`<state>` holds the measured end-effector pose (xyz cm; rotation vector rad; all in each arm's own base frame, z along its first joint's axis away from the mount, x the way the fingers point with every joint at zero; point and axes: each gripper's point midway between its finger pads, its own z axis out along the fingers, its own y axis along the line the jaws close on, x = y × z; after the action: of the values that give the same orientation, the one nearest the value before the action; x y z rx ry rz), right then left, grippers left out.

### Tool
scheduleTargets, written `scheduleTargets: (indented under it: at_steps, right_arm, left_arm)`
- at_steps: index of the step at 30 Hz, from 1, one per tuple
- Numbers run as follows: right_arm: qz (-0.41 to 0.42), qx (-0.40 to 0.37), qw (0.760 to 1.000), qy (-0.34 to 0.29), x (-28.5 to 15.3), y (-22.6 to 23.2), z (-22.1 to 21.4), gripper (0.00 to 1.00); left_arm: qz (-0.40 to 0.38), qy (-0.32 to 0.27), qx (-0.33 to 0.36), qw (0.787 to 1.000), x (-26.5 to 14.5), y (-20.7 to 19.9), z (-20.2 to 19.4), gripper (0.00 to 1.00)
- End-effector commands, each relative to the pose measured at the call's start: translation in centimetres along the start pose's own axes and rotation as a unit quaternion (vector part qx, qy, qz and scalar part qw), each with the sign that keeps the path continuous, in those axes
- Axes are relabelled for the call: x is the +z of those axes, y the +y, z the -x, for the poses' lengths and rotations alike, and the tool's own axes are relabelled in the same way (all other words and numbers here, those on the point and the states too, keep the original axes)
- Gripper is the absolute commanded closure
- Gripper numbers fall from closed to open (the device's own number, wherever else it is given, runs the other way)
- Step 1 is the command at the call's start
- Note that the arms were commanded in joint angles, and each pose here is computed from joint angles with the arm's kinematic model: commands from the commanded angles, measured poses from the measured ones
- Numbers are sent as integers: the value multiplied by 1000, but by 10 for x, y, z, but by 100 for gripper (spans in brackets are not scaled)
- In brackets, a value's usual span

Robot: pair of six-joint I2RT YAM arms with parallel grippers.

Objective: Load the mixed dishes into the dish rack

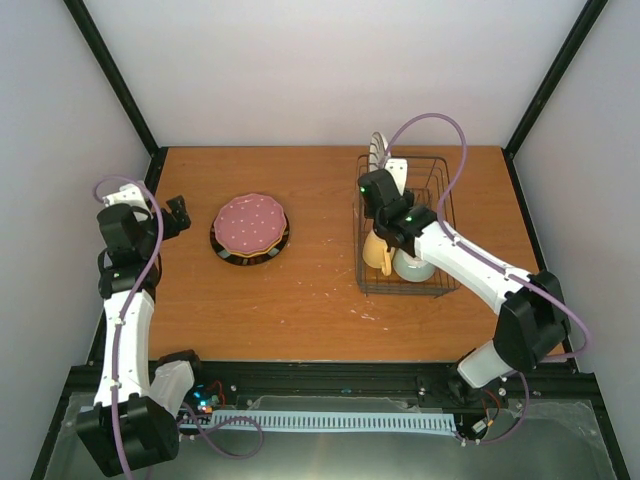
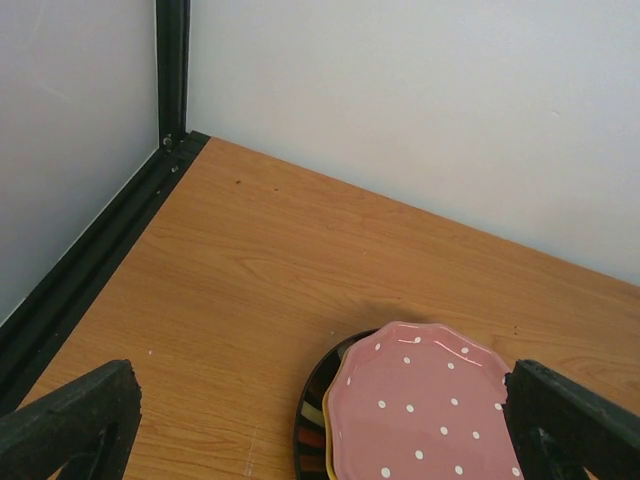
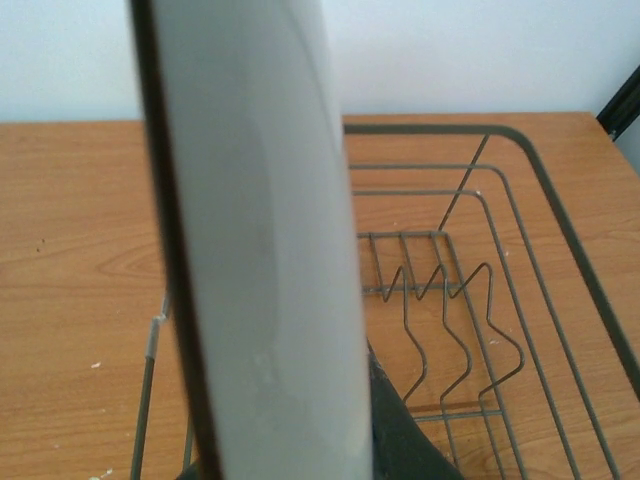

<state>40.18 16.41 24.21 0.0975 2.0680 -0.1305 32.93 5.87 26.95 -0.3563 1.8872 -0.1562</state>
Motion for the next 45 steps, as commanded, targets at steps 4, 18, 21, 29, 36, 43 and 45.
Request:
scheduleTargets:
  at_steps: [4,18,21,29,36,43,45]
  right_arm:
    - [10,48,998,-46,7,7,24,97]
    - [-4,3,1000,-20,37,16,-10,97]
    - [-7,-4,1000,-13,42,16,-18,97]
    - [-35,13,999,9,43,3,-33,97]
    - [-58,43,997,-8,29,-18,-29,97]
    - [-55,34,998,15,37,-16,-39,97]
    - [-51,29,998,29,42,-12,-46,97]
  left_arm:
    - [6,-13,14,1000,-1,2,5,0]
    - [12,-18,20,1000,0,4,6,0]
    - [12,-16,20,1000,2,5,4,0]
    - [13,-14,18,1000,1,5,3,0]
    - [10,-14,15,1000,0,5,1,0]
    - [9,-15,14,1000,0,4,2,0]
    - [10,-14,15,1000,1,5,2,0]
